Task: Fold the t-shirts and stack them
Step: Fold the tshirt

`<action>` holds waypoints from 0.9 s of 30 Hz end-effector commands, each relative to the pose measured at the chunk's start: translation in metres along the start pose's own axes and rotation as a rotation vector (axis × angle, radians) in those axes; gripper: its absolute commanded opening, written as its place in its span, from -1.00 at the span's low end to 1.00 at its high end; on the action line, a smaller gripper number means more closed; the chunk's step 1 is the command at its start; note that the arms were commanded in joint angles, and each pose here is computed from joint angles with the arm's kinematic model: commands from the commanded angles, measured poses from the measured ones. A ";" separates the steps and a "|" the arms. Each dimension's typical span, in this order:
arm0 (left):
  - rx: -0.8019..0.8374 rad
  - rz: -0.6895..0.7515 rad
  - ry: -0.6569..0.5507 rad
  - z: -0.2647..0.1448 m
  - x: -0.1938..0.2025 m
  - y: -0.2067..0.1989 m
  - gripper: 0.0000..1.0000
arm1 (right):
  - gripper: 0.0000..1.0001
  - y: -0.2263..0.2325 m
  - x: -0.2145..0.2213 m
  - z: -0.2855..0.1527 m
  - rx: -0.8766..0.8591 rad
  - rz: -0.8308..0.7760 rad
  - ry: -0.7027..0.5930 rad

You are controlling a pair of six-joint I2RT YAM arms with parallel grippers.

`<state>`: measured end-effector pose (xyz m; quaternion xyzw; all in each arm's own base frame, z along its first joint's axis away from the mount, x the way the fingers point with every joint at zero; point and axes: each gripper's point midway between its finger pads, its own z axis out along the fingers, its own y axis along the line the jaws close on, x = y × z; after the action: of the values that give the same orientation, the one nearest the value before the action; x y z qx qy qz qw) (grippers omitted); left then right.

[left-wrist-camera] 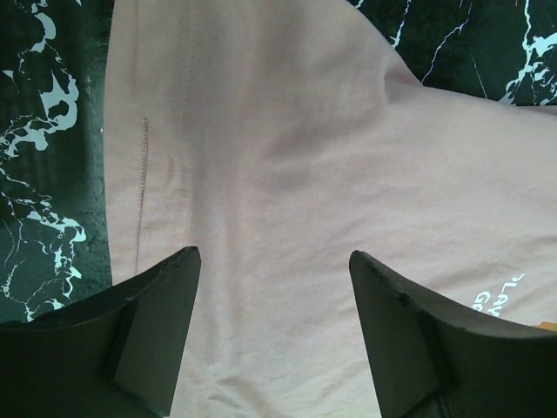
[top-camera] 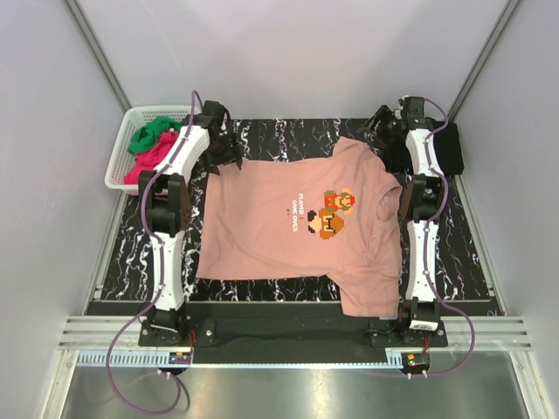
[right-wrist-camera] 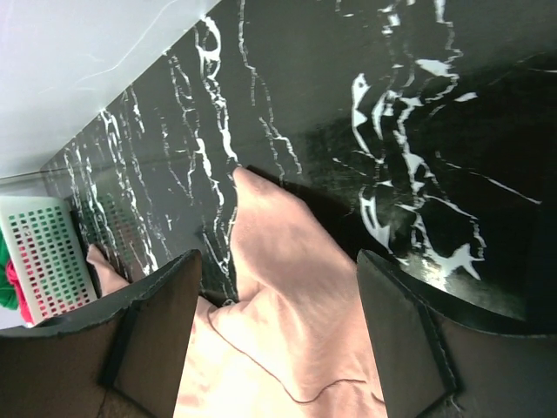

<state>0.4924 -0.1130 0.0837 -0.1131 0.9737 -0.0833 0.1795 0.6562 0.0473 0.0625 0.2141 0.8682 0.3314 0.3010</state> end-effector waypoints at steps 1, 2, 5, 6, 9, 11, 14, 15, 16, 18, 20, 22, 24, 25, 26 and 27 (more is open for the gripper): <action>0.036 0.030 -0.065 -0.020 -0.013 -0.011 0.46 | 0.58 -0.002 -0.022 -0.011 0.022 -0.037 -0.065; 0.034 0.031 -0.066 -0.021 -0.013 -0.011 0.46 | 0.57 -0.003 -0.023 -0.012 0.024 -0.035 -0.069; 0.030 0.041 -0.063 -0.020 -0.010 -0.011 0.46 | 0.57 -0.004 -0.025 -0.012 0.031 -0.043 -0.075; 0.028 0.043 -0.062 -0.020 -0.010 -0.010 0.46 | 0.57 -0.005 -0.027 -0.013 0.036 -0.046 -0.084; 0.024 0.044 -0.052 -0.017 -0.007 -0.009 0.45 | 0.57 -0.004 -0.027 -0.009 0.017 -0.042 -0.082; 0.022 0.041 -0.048 -0.015 -0.006 -0.008 0.46 | 0.57 -0.006 -0.024 -0.004 0.010 -0.035 -0.076; 0.024 0.042 -0.040 -0.014 -0.004 -0.008 0.45 | 0.56 -0.008 -0.018 0.001 -0.002 -0.023 -0.057; 0.023 0.042 -0.041 -0.014 -0.004 -0.008 0.45 | 0.56 -0.007 -0.017 0.002 -0.007 -0.027 -0.054; 0.016 0.045 -0.041 -0.014 -0.004 -0.006 0.45 | 0.55 -0.006 -0.015 0.005 -0.011 -0.027 -0.050; 0.013 0.046 -0.043 -0.014 -0.004 -0.006 0.45 | 0.55 -0.003 -0.010 0.008 -0.019 -0.028 -0.039; 0.011 0.046 -0.046 -0.015 -0.004 -0.005 0.45 | 0.55 -0.005 -0.006 0.012 -0.019 -0.026 -0.030; 0.013 0.046 -0.045 -0.015 -0.004 -0.006 0.45 | 0.56 -0.002 -0.002 0.015 -0.032 -0.027 -0.016; 0.013 0.045 -0.042 -0.014 -0.003 -0.006 0.45 | 0.55 0.003 0.000 0.015 -0.052 -0.038 -0.008; 0.015 0.044 -0.039 -0.013 -0.003 -0.006 0.45 | 0.55 0.007 0.002 0.016 -0.062 -0.041 -0.004; 0.016 0.041 -0.037 -0.013 -0.002 -0.006 0.45 | 0.55 0.008 0.004 0.017 -0.065 -0.040 0.001; 0.016 0.040 -0.037 -0.012 -0.002 -0.006 0.44 | 0.54 0.009 0.005 0.016 -0.071 -0.034 0.007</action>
<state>0.4859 -0.1151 0.0744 -0.1003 0.9774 -0.0774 0.1693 0.6611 0.0479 0.0471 0.2111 0.8674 0.3347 0.3018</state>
